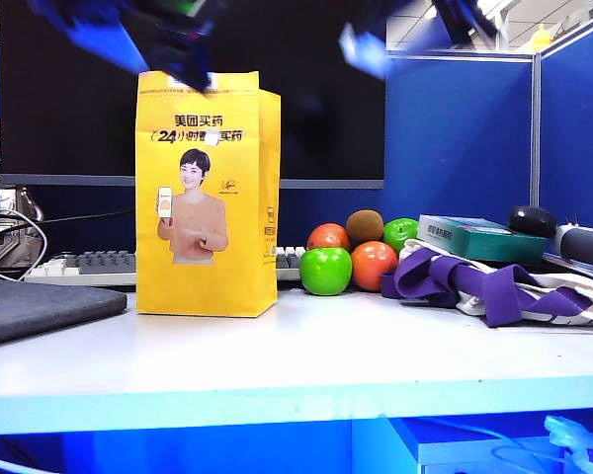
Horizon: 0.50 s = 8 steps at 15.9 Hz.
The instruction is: Pick up the transparent tape and throw it into the yellow paper bag.
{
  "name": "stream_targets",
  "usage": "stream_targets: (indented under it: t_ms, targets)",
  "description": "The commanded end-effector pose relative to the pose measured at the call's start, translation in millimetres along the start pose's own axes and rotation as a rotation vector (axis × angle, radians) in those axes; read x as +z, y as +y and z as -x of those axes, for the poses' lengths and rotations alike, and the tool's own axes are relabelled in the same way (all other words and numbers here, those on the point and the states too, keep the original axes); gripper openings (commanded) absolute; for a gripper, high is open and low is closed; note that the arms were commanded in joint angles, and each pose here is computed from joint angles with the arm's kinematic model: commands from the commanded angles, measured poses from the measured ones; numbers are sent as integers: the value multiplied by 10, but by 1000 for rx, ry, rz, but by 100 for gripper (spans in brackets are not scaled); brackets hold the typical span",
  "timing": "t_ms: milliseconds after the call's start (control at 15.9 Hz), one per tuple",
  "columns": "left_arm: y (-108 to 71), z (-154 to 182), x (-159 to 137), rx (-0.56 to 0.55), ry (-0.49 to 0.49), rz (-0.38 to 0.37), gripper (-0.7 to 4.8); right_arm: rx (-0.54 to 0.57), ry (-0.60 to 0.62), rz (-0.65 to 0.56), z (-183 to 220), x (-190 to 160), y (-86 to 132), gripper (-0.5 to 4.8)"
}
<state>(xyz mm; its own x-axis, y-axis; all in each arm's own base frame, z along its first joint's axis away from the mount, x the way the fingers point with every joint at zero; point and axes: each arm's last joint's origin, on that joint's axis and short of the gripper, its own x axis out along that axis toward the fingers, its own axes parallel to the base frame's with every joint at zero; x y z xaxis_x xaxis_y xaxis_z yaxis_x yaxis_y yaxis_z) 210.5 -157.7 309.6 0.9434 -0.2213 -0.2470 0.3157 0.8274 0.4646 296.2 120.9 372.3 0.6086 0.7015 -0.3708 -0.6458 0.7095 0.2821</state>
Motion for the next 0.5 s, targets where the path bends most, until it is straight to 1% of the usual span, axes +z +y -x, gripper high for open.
stream_targets:
  t_ms: [63, 126, 189, 251, 314, 440, 503]
  targets:
    - [156, 141, 194, 93, -156, -35, 479, 87, -77, 59, 21, 221, 157, 107]
    - [194, 196, 236, 83, -202, -21, 479, 130, -95, 76, -2, 295, 199, 107]
    - [283, 260, 301, 62, -233, -11, 469, 171, -101, 88, -44, 370, 238, 108]
    - [424, 315, 381, 37, -246, -10, 462, 206, -107, 100, -130, 463, 263, 108]
    - [529, 367, 447, 0, -242, 11, 462, 232, -110, 110, -223, 533, 291, 108]
    - [783, 452, 568, -107, -217, 86, 462, 253, -122, 121, -374, 665, 271, 107]
    - [901, 475, 590, -142, -224, 111, 462, 263, -122, 127, -492, 718, 277, 107]
